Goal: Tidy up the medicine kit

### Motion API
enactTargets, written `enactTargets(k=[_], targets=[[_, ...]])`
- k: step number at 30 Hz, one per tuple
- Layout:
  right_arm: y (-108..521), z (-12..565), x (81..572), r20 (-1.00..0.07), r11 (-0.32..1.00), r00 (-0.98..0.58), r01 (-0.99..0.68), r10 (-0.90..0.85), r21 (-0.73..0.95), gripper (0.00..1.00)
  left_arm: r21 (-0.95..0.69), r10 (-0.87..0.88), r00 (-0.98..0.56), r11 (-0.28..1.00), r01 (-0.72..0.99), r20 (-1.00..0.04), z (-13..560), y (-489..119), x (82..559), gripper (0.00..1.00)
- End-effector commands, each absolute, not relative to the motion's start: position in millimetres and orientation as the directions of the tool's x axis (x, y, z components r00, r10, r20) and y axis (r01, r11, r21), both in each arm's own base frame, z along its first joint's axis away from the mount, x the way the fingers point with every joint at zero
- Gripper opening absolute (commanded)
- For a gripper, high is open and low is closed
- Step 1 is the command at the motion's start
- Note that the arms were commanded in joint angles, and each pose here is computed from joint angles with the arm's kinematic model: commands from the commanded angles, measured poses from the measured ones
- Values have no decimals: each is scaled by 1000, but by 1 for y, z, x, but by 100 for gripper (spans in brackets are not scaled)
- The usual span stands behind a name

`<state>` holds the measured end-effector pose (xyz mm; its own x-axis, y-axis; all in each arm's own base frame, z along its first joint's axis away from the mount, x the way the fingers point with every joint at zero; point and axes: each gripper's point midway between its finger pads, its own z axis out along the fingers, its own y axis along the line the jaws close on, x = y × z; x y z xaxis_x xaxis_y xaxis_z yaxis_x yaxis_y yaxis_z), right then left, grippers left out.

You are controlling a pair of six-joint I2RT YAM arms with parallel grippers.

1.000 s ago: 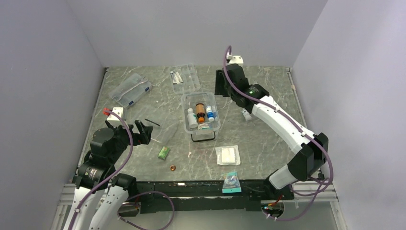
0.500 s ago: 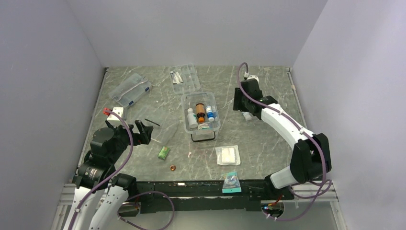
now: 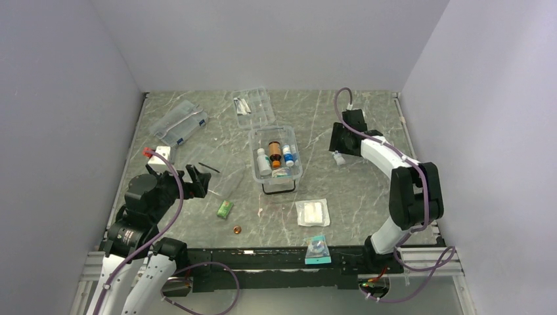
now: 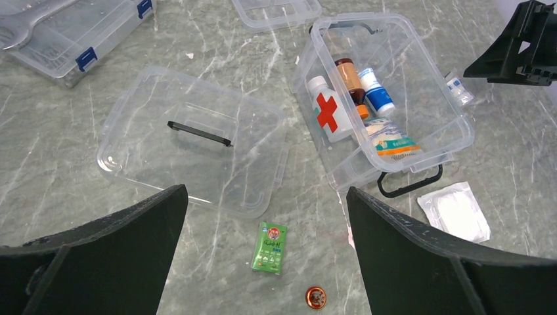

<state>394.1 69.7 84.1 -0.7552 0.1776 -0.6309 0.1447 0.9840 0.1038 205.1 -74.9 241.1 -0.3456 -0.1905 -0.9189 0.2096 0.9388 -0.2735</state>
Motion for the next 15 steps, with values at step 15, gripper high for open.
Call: enactTargets(k=[15], targets=[[71,38,397,-540,980,-818,146,195,133,65,-278,-200,-313,933,230,-929,255,-78,208,99]])
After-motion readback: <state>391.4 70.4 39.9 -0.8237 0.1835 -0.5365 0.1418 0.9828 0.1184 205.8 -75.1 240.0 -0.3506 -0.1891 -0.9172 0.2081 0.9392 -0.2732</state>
